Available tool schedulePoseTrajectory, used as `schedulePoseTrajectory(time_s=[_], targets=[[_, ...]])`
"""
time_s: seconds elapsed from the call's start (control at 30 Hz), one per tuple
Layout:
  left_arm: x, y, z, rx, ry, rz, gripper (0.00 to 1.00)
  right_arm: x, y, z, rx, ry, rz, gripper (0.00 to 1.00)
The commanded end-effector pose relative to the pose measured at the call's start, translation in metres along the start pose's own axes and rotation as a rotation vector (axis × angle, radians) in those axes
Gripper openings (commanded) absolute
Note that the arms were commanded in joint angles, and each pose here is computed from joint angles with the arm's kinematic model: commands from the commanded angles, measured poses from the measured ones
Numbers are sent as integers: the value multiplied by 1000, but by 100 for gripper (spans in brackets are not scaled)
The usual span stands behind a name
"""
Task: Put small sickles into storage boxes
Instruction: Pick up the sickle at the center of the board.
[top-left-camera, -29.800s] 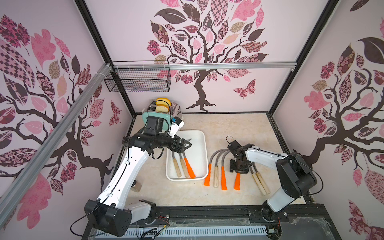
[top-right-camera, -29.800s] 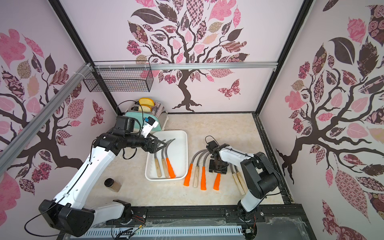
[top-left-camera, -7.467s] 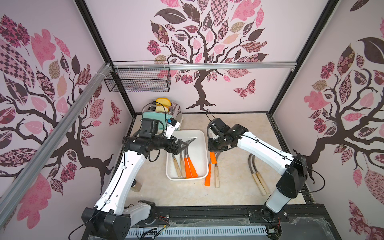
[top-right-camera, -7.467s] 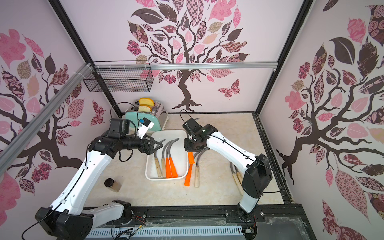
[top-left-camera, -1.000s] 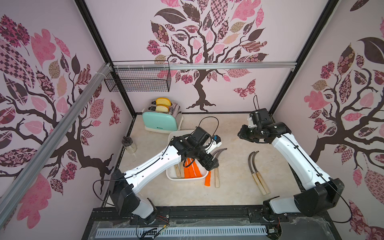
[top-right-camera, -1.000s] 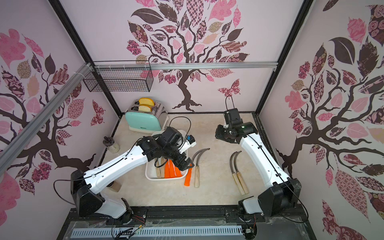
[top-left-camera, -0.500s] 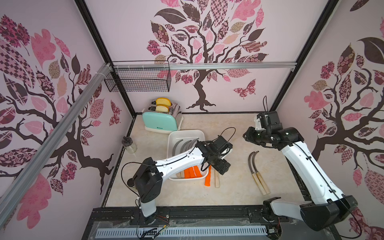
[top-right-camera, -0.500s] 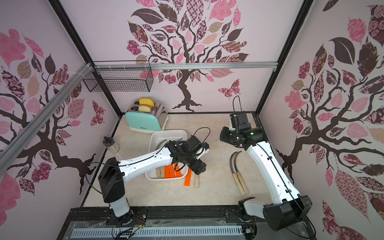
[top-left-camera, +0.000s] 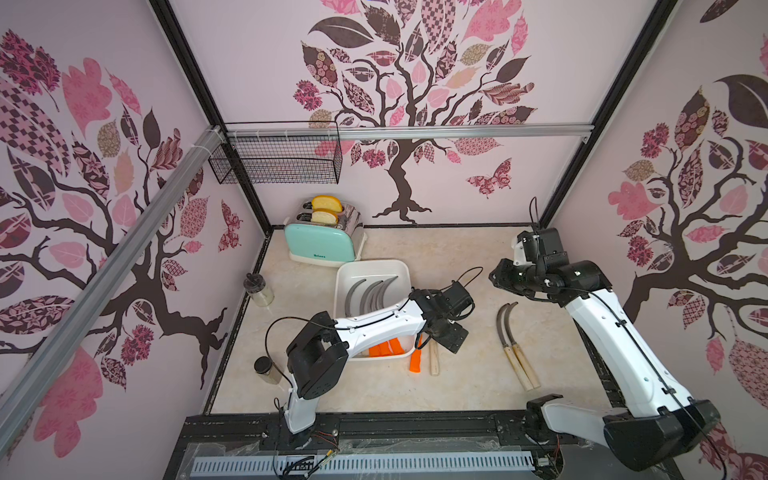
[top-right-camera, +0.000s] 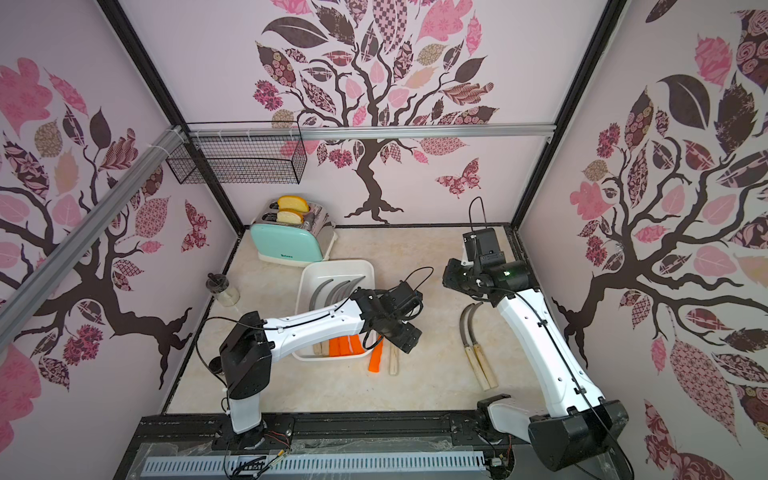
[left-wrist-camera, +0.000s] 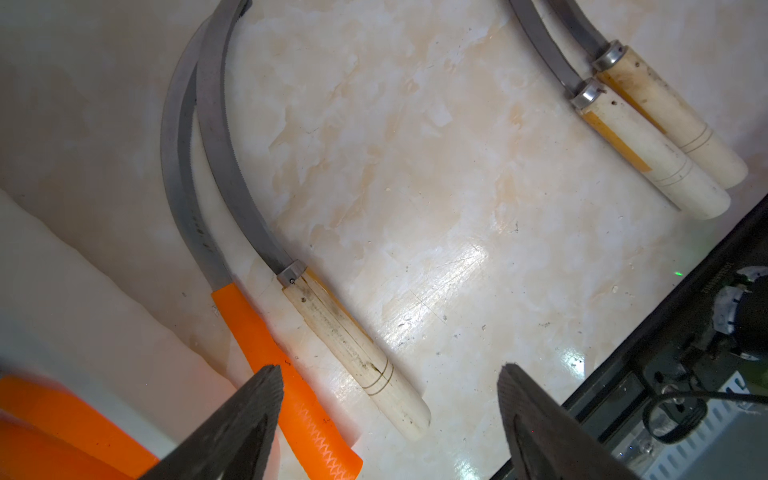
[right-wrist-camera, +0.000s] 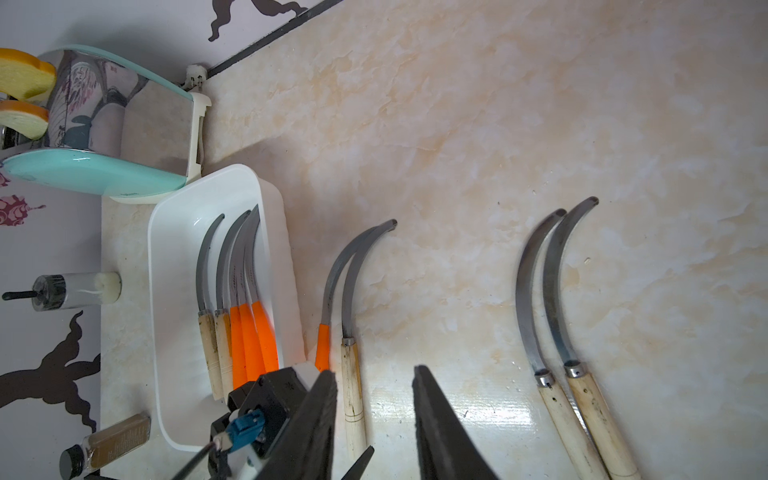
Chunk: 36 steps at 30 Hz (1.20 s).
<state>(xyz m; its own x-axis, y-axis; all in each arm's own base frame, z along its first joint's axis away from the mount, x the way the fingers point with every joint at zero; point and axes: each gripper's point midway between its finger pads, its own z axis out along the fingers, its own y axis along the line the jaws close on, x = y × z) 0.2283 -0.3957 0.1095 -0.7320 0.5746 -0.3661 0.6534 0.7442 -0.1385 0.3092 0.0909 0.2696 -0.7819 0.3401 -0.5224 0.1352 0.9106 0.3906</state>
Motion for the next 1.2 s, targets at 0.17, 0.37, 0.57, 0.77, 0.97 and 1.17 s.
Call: schedulePoseTrajectory(time_s=[0.17,0.37,0.57,0.77,0.97,1.17], targets=[[11,3,20,-29,58,-89,86,-10,-5,-24,23,-56,6,35],[23,-1,33,-12,100,-125,85,-24,-5,-40,33,-100,5,36],[31,-6,40,14,140,-155,84,-24,-7,-40,35,-100,5,36],[39,-6,46,5,167,-184,84,-18,-10,-36,38,-90,5,36],[47,-4,52,-12,185,-211,84,-13,-13,-30,36,-71,5,36],[50,-2,57,-28,198,-222,85,-13,-13,-30,36,-69,4,36]])
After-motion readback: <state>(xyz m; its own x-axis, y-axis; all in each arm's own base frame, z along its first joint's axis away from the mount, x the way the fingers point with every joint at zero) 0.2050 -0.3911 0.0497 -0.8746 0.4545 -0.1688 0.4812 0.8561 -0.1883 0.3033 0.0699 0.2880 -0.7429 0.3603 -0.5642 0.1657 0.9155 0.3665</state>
